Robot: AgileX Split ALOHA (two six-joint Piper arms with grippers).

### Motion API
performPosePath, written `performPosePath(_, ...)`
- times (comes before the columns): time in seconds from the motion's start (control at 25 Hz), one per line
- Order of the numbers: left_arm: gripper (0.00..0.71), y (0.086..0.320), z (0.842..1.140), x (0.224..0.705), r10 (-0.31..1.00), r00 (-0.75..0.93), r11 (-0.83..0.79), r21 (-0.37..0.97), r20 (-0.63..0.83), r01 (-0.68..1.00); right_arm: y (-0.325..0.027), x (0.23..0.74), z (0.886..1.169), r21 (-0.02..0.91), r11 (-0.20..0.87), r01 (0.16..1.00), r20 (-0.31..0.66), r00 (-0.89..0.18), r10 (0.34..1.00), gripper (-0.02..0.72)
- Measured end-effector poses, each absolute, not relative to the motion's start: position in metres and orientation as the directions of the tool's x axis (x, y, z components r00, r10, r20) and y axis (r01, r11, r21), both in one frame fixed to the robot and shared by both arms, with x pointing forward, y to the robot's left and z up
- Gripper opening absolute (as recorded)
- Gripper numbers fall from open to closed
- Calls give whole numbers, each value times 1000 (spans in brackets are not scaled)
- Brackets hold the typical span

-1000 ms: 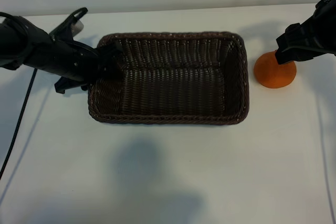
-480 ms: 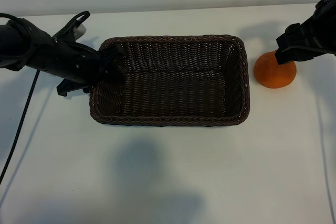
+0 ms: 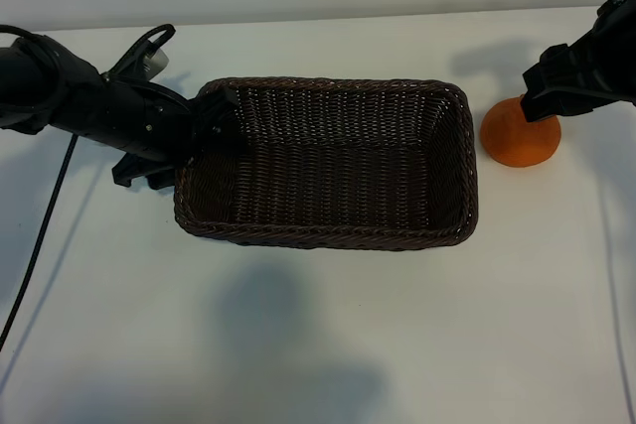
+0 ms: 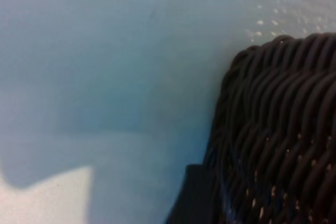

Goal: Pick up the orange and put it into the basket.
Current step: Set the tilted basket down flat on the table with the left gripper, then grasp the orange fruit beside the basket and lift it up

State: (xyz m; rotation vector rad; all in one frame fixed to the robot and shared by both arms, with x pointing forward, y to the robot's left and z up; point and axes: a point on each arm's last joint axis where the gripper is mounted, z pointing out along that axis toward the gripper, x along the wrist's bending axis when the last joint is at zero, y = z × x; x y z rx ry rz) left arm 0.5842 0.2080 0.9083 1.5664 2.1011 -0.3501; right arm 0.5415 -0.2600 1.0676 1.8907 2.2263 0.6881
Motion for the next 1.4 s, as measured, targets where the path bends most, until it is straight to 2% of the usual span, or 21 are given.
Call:
performPosePath(0.12, 701, 207, 908, 583, 823, -209, 294, 81, -529, 952, -260, 542, 1068, 427, 105, 898, 183, -200, 962, 594)
performPosePath(0.4, 667, 208, 914, 582, 830, -183, 272, 95, -527, 958, -260, 542, 1068, 427, 106, 898, 182, -200, 963, 594)
performPosePath(0.8, 654, 214, 945, 574, 866, -142, 245, 159, -480, 956, -260, 542, 1068, 427, 106, 898, 182, -200, 963, 594)
performPosePath(1.4, 629, 218, 1008, 552, 878, -22, 185, 298, -478, 936, -260, 541, 1067, 423, 107, 900, 183, -201, 962, 594)
